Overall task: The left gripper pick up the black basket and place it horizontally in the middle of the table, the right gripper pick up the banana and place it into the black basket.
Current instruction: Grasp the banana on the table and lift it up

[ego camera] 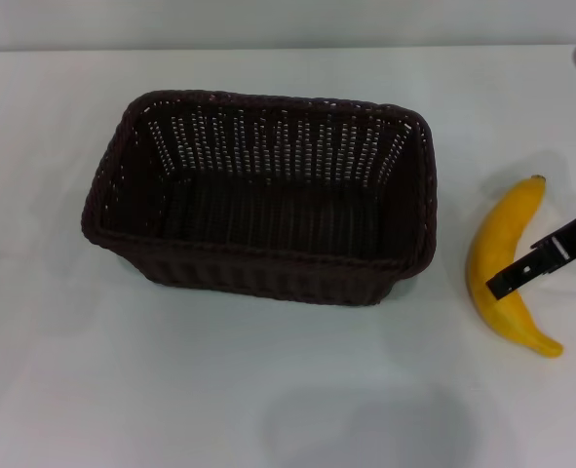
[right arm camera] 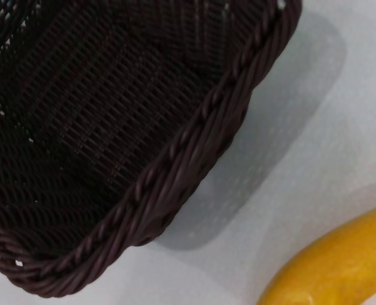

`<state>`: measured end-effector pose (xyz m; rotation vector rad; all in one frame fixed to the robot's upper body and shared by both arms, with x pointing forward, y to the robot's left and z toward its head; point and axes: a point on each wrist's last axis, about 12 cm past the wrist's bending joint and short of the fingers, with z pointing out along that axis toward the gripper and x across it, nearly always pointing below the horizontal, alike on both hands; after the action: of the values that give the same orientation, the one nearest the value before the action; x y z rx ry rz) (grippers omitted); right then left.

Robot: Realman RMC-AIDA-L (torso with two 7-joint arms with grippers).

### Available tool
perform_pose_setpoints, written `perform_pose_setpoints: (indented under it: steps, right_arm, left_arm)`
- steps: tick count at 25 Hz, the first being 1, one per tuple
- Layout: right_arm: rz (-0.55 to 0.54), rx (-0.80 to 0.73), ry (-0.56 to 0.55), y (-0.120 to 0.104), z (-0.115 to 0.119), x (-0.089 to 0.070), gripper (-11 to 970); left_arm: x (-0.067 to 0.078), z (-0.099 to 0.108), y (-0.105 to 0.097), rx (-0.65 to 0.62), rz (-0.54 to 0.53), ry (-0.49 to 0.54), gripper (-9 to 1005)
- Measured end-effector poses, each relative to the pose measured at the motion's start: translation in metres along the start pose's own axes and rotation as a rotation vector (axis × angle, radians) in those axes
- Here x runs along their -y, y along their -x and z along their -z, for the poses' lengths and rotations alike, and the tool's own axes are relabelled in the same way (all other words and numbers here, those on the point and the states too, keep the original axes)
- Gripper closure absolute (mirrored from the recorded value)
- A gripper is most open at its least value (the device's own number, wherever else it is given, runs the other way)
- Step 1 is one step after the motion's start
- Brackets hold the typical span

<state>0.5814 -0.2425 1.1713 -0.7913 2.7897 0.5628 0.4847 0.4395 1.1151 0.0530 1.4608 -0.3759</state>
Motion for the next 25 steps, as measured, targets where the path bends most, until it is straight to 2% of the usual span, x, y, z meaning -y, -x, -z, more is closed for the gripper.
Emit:
perform_pose_setpoints:
  steps: [12, 25]
  right_arm:
    - [-0.083, 0.013, -0.007, -0.004, -0.018, 0.007, 103]
    - [-0.094, 0.005, -0.034, -0.004, -0.027, 0.004, 102]
  left_arm:
    - [-0.003, -0.002, 0.004, -0.02, -0.026, -0.015, 150]
    - [-0.005, -0.003, 0.007, -0.021, -0.071, -0.02, 150]
